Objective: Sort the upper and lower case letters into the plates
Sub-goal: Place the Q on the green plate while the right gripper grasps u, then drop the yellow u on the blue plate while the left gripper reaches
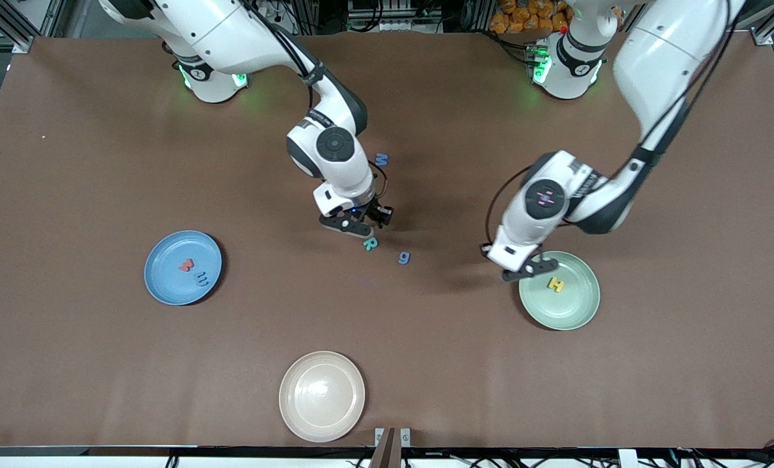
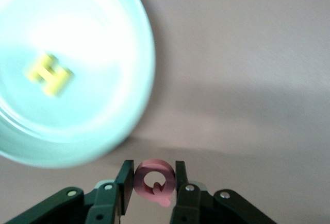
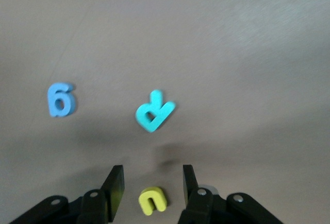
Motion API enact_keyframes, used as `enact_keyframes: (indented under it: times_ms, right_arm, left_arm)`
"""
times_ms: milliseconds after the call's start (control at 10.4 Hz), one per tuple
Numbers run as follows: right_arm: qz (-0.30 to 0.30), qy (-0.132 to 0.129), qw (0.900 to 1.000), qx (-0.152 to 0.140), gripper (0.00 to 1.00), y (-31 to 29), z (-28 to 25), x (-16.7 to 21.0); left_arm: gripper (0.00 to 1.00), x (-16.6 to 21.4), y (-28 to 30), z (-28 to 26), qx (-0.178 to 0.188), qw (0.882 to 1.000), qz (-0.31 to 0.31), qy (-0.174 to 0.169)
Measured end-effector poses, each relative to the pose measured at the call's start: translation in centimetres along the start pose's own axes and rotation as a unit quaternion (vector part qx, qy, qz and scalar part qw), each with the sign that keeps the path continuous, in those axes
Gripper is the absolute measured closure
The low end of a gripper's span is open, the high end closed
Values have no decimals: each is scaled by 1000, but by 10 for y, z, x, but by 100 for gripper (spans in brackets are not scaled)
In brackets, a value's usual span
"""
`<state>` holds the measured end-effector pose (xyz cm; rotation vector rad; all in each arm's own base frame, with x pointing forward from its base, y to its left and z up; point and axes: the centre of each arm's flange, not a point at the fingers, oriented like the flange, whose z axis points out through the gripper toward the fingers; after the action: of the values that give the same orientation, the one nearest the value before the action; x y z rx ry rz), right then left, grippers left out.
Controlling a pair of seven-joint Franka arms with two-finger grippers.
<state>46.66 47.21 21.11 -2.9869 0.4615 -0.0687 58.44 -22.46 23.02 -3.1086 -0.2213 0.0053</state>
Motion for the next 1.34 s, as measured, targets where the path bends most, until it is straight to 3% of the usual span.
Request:
enact_keyframes:
  times_ms: [288, 384, 576, 768, 1153, 1345]
  right_arm:
    - [-34, 7, 999, -11, 42, -8, 17, -17]
    - [-50, 13, 999, -17, 42, -8, 21, -21]
    - [-63, 14, 998, -22, 43, -8, 28, -26]
    - [-70, 10, 997, -18, 50, -13, 27, -35]
    - [-96, 16, 995, -20, 68, -18, 26, -47]
    - [-104, 19, 994, -28, 70, -16, 29, -48]
  left_arm:
    - [63, 28, -49, -3, 3, 997, 73, -1]
    - [58, 28, -53, -1, 5, 997, 79, -6]
    - [26, 24, -49, 3, 5, 997, 71, -10]
    - [0, 13, -19, -3, 1, 1000, 12, -6]
    - [0, -24, 56, -12, -5, 998, -69, 3]
    - [0, -24, 62, -16, -8, 996, -92, 7]
